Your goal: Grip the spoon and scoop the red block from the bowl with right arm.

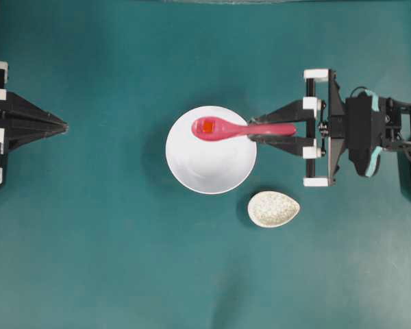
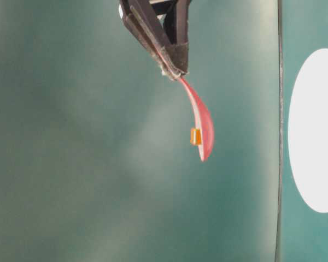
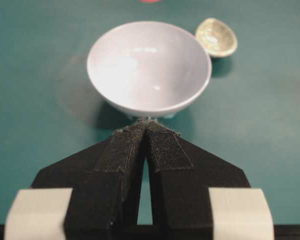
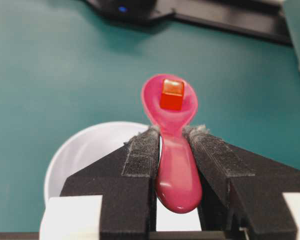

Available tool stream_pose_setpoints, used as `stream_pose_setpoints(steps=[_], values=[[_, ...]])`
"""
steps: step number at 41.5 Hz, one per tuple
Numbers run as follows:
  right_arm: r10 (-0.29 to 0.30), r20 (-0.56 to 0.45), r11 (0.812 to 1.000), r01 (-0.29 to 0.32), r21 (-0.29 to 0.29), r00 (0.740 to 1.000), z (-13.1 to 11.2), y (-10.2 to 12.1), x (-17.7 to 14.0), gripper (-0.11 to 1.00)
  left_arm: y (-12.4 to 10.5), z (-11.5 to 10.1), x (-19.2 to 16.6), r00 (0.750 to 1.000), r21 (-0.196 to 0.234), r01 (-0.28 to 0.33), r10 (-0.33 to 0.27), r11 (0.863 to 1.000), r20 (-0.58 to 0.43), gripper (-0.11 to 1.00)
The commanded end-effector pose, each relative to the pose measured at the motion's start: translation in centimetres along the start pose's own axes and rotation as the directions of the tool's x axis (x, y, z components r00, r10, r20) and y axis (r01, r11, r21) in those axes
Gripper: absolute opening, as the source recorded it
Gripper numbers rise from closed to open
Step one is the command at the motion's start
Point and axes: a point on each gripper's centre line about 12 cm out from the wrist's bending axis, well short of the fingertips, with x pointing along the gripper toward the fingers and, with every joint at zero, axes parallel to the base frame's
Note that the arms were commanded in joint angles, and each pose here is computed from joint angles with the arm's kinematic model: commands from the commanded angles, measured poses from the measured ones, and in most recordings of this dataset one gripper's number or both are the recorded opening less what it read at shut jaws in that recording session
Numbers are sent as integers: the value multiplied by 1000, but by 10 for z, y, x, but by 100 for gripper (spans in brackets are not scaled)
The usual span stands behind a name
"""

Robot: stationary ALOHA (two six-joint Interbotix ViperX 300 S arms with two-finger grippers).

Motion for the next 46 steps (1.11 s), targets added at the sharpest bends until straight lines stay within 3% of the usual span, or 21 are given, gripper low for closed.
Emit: stream_pose_setpoints(steps=[1, 46], values=[[-15, 39, 1000, 15, 2, 999, 14, -5, 2, 25, -1, 14, -1, 999, 2, 2, -3, 1000, 37, 0], [-29, 54, 999, 28, 31, 998, 14, -7, 5, 25, -1, 12, 1, 1000, 7, 4, -4, 1000, 28, 0]])
